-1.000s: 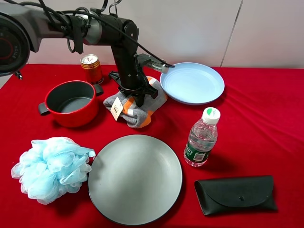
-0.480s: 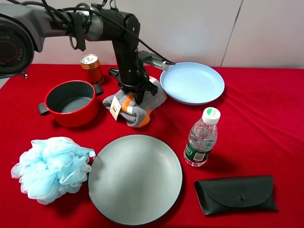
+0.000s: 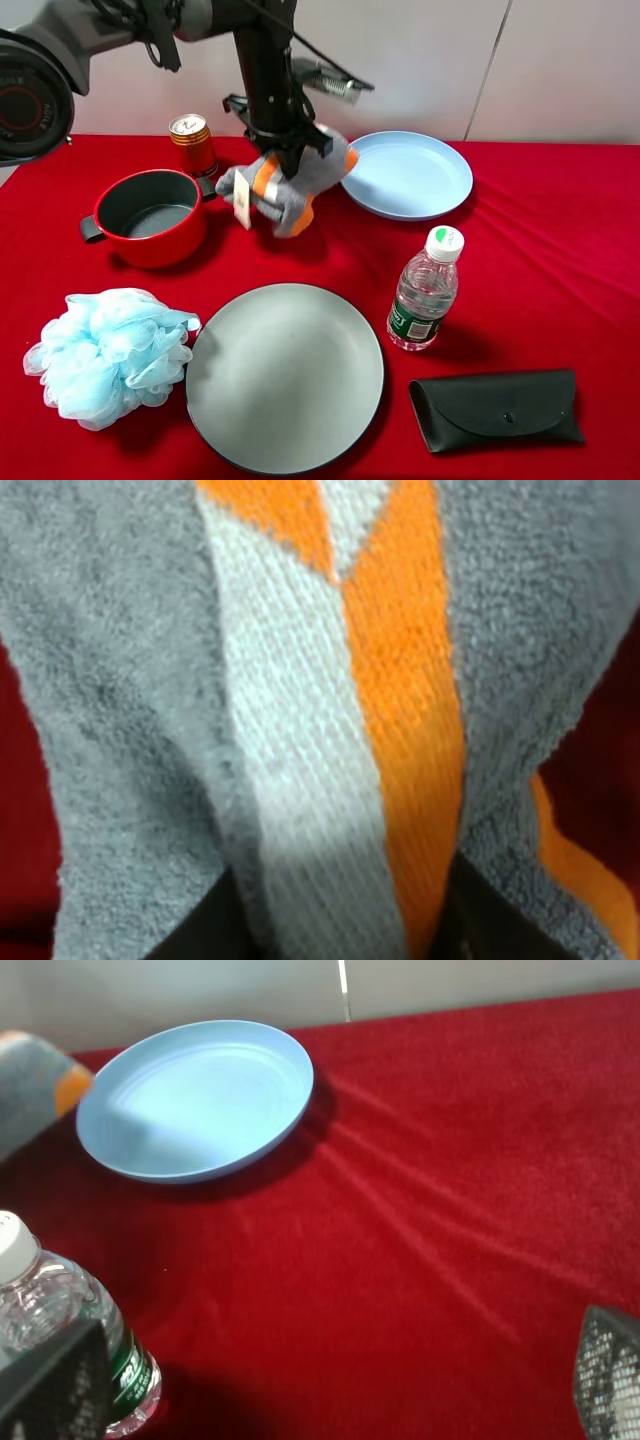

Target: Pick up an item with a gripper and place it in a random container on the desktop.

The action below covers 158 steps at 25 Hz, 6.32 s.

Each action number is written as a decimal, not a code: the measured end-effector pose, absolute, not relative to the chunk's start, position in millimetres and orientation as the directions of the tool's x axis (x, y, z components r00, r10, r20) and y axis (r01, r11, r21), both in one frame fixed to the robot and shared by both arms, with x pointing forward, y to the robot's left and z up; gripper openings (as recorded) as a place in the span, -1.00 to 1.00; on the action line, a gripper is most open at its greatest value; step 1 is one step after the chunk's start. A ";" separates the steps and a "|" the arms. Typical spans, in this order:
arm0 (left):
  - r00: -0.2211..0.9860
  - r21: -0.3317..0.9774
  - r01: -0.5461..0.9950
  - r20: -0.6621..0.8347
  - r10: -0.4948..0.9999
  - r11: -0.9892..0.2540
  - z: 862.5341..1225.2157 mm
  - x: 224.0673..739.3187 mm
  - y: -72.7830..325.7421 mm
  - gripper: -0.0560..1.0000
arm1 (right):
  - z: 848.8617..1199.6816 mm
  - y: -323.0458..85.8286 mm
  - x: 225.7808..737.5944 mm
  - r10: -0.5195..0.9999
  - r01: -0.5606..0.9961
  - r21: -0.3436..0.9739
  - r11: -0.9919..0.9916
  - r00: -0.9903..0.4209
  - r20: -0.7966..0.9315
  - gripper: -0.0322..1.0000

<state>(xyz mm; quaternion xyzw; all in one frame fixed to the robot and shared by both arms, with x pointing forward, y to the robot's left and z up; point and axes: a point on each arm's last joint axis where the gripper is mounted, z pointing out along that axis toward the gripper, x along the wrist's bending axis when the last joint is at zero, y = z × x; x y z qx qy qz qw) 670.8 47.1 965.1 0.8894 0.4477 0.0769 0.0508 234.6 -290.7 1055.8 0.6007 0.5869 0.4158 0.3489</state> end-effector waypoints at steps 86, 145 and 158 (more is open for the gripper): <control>0.648 0.676 0.502 0.119 0.753 -0.539 995.0 660.5 -52.4 -0.35 | 1055.9 -290.1 234.6 0.995 0.414 0.907 -0.071 -0.039 0.096 0.40; 0.663 0.728 0.491 0.043 0.748 -0.477 941.8 665.3 -77.2 0.98 | 1055.9 -290.1 234.6 0.995 0.414 0.907 -0.071 -0.039 0.096 0.40; 0.651 0.593 0.588 0.056 0.757 -0.550 1020.4 637.0 -48.9 0.99 | 1055.9 -290.1 234.5 0.995 0.415 0.907 -0.071 -0.039 0.096 0.40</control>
